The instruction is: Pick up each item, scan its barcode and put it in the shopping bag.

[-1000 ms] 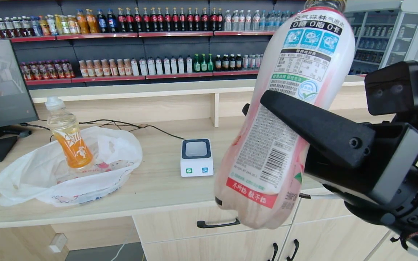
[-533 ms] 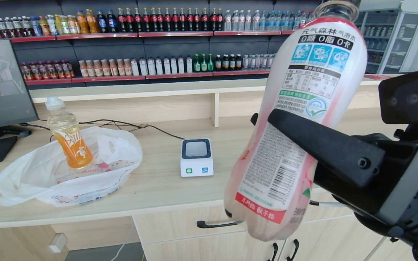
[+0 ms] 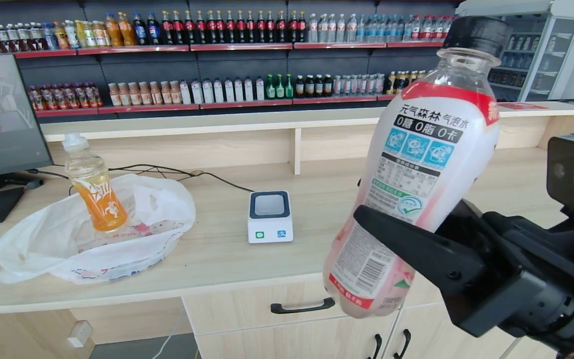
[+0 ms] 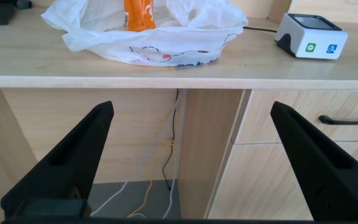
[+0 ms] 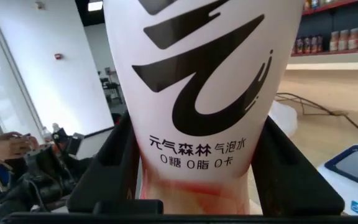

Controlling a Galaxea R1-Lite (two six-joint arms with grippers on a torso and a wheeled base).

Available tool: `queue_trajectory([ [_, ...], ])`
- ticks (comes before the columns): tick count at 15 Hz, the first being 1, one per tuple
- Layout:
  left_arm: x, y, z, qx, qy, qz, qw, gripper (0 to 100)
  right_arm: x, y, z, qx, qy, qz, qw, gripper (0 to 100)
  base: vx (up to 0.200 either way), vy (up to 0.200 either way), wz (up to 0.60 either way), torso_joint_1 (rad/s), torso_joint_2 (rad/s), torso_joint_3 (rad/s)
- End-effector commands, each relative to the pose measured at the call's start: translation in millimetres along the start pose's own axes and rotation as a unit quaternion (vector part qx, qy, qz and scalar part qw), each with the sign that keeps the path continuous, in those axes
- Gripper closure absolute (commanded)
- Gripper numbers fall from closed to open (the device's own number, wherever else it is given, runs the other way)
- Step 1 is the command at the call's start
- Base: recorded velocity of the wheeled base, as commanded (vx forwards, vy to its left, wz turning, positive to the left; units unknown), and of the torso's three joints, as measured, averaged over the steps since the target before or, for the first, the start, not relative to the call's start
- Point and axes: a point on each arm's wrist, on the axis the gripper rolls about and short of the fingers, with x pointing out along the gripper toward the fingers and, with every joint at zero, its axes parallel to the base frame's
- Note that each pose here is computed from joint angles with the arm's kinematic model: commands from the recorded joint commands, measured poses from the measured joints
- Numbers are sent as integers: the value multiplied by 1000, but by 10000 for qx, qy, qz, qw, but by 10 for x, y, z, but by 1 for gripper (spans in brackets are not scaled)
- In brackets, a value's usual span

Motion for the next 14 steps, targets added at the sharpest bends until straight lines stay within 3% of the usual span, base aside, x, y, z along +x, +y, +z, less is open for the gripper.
queue_trajectory([
  [1,0,0,0,-1,-2,1,10000,0,38,-48,-46,-363,38,-377,9986,100,0,0,0,0,0,0],
  [5,0,0,0,6,-2,1,10000,0,41,-81,18,-1100,-150,-1460,9830,100,0,0,0,0,0,0],
  [6,0,0,0,6,-2,1,10000,0,5,-177,46,-1483,-172,-2002,9683,100,0,0,0,0,0,0],
  [8,0,0,0,6,-2,1,10000,0,-51,-282,70,-1837,-140,-2481,9511,100,0,0,0,0,0,0],
  [14,0,0,0,6,-2,1,10000,0,-152,-375,42,-2165,61,-2731,9373,100,0,0,0,0,0,0],
])
